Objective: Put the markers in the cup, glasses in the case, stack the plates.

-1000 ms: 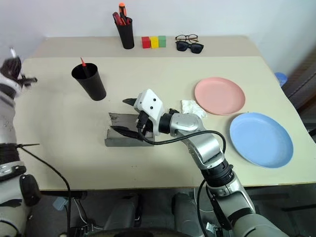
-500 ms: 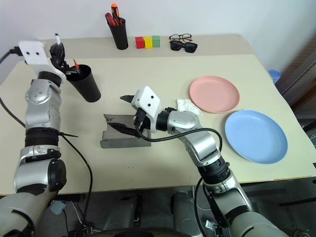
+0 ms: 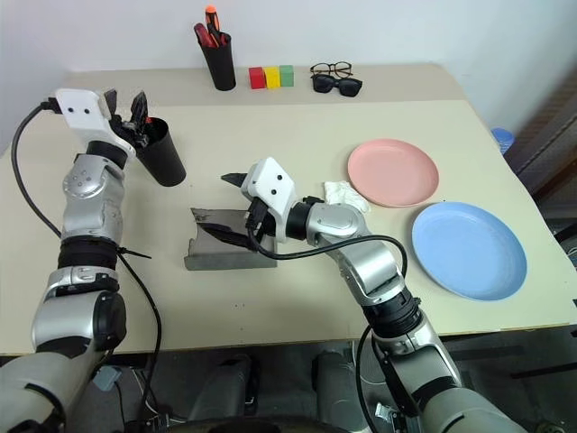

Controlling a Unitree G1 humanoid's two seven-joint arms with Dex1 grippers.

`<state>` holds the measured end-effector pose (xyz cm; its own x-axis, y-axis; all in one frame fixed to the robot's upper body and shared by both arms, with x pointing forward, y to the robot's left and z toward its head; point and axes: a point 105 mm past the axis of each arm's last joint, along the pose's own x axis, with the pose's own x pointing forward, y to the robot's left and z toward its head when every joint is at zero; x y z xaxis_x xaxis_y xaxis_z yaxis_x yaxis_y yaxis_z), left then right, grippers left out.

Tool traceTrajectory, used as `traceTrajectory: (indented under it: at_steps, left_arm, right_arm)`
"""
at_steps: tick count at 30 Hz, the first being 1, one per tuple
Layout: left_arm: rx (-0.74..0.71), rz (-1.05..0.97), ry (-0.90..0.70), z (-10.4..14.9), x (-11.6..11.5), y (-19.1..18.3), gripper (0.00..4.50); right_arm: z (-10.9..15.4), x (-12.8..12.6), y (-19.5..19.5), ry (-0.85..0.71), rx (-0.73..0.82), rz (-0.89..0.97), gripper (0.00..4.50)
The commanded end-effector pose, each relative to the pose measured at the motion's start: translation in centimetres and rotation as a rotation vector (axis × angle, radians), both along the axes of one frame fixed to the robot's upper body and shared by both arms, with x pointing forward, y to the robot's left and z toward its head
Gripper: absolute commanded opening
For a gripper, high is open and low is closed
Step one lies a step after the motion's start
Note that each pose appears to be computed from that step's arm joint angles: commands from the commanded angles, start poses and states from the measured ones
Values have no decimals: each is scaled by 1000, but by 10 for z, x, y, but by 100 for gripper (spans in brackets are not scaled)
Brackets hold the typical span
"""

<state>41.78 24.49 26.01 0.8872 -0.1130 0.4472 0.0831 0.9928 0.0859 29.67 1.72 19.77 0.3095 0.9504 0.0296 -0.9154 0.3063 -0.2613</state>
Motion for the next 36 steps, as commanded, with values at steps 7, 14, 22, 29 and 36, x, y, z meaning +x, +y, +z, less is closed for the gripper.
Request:
traceTrajectory:
  at_steps: [7, 14, 22, 29, 36]
  left_arm:
    - [505, -855, 526, -82, -106, -94, 447]
    - [775, -1048, 839, -141, -148, -97, 447]
    - [818, -1003, 871, -149, -131, -101, 323]
    - [860, -997, 808, -145, -119, -103, 25]
    - [865, -988, 791, -143, -108, -102, 25]
  right_arm:
    - [10, 8, -43, -69, -78, -28, 450]
    - [5, 12, -68, -70, -156, -62, 450]
    - [2, 7, -74, -64, -159, -94, 450]
    - [-2, 6, -86, -55, -175, -138, 450]
    - [-10, 18, -111, -28, -272, -235, 450]
